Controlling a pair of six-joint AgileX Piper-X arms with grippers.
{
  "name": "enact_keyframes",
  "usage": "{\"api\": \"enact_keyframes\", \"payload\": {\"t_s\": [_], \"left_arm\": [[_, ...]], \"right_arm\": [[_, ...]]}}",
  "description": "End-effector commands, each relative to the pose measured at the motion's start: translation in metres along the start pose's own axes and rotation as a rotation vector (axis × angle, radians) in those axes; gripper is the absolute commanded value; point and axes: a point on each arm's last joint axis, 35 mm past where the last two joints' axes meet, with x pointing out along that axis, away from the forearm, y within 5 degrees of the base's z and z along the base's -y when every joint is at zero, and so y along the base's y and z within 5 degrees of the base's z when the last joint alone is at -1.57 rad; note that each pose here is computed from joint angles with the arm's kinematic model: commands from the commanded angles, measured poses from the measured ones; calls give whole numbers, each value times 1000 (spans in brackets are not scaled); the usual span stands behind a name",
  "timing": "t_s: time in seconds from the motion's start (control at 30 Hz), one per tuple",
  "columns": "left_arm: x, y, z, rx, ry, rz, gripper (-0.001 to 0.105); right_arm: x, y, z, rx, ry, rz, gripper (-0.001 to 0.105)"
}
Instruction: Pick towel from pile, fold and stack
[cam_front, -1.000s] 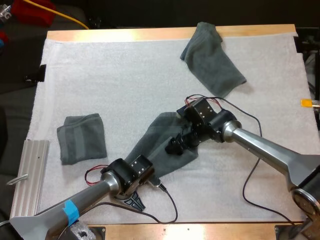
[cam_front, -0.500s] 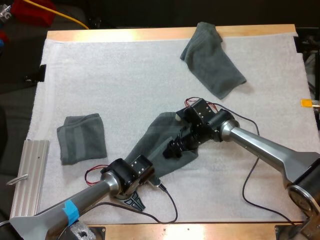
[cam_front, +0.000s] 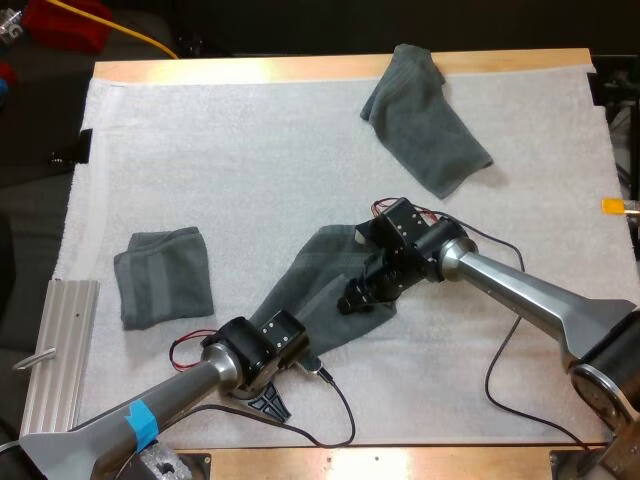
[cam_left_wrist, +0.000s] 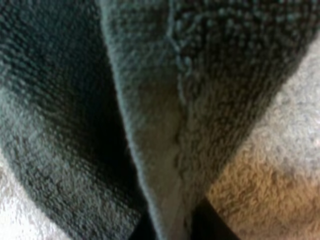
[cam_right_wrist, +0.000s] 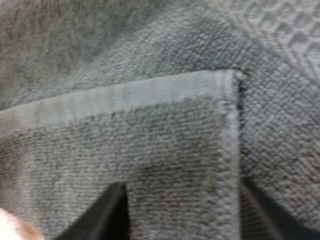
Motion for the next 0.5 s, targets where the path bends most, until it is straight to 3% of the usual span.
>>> {"api": "enact_keyframes", "payload": {"t_s": [0.0, 0.2, 0.33, 0.47], "left_arm": [[-1, 0, -1, -6, 12, 13, 6], [-1, 0, -1, -6, 12, 13, 6], [-1, 1, -1, -2, 17, 14, 6], [-9, 2, 0, 25, 39, 21, 6]], "right_arm": [[4, -2, -3, 19, 24, 1, 33], [4, -2, -3, -11, 24, 2, 0], [1, -3, -3, -18, 26, -37, 1], [-18, 3, 2, -86, 2, -151, 1]]}}
